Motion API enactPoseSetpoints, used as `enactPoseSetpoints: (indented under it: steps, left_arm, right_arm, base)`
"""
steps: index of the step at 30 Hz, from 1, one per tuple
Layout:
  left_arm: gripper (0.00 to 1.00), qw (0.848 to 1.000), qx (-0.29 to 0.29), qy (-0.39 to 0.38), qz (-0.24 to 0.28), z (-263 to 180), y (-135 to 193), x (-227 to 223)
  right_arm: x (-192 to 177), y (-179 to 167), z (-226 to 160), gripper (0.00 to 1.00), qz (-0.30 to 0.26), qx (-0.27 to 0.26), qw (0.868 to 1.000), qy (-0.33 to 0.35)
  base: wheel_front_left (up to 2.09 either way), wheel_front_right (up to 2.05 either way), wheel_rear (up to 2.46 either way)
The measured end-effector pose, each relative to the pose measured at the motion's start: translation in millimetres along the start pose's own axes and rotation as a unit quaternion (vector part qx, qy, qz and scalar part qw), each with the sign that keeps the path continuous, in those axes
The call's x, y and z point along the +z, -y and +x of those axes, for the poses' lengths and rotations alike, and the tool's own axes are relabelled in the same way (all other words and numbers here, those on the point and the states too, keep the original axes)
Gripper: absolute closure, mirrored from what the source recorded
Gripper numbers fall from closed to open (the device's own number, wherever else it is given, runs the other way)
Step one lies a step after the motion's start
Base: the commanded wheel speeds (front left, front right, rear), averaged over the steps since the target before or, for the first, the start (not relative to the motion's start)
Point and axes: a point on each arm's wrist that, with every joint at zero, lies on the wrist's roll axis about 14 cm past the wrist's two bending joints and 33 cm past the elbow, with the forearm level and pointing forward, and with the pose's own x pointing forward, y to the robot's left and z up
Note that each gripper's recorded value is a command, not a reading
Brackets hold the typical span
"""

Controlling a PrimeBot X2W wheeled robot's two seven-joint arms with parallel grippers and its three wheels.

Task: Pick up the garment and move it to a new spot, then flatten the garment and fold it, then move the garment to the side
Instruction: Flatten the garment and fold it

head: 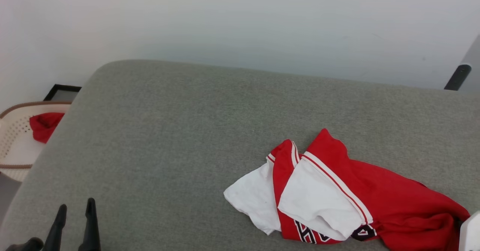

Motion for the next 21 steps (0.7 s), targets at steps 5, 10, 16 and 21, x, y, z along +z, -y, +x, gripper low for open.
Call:
enactPoseSetpoints:
  steps: [5,10,16,21]
  left_arm:
    - [0.00,1.000,-0.003,0.002,0.000,2,3,0]
    - [0.00,1.000,-0.006,0.008,0.005,1,4,4]
    - [0.00,1.000,-0.001,0.012,0.015,-4,0,7]
    - [0.00,1.000,0.013,0.017,0.017,-9,-9,10]
  right_arm:
    - [20,-4,-8,0.00,-0.001,0.006,0.999,0.041]
    - [46,-29,-21,0.00,-0.011,0.039,0.995,0.089]
    - [66,-87,-37,0.00,-0.042,0.119,0.984,0.130]
    - [66,-145,-47,0.00,-0.076,0.197,0.969,0.127]
  base:
    - [0.00,0.00,0.00]
    - [0.00,0.00,0.00]
    - [0.00,0.00,0.00]
    - [0.00,0.00,0.00]
